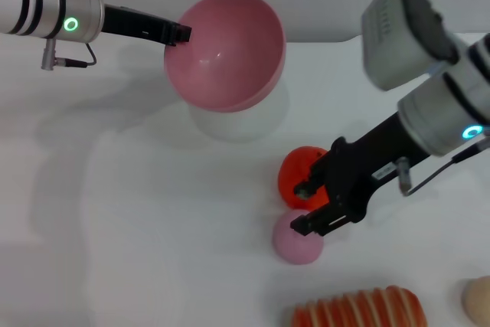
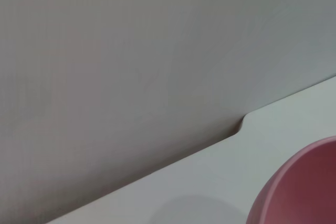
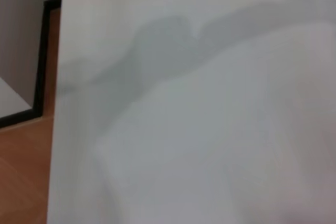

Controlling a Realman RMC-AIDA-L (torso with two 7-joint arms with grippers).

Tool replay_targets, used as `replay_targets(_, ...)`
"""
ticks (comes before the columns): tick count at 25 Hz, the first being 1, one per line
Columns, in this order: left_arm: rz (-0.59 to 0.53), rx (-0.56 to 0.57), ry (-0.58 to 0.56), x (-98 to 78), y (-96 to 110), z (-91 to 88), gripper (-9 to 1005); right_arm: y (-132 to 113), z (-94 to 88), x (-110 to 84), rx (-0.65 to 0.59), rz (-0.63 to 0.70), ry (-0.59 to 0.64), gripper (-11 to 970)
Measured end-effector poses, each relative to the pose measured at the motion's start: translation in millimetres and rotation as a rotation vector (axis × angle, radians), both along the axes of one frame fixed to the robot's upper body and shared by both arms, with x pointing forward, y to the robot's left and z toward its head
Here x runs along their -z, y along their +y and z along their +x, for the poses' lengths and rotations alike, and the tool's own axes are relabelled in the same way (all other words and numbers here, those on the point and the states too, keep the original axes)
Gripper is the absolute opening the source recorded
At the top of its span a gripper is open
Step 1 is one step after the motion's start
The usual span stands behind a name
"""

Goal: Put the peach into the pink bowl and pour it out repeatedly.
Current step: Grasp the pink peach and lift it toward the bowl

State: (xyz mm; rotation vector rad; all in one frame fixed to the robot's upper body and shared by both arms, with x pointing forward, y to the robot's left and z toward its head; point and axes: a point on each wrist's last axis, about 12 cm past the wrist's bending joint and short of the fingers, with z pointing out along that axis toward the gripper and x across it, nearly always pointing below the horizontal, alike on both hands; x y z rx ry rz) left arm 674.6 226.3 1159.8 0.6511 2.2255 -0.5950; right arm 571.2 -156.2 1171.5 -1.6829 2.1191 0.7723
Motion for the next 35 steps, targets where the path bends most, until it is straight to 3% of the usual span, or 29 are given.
replay_targets(15,-0.004,0.023,-0.023,-5.0,-9.2,0.2,37,6.5,10.4,42.3,0.080,-0.106,0.045,544)
replay_targets(35,0.009,0.043,-0.037,-3.7,-13.4,-0.8,36,15.8,14.1,55.5,0.119,-0.136,0.028,544)
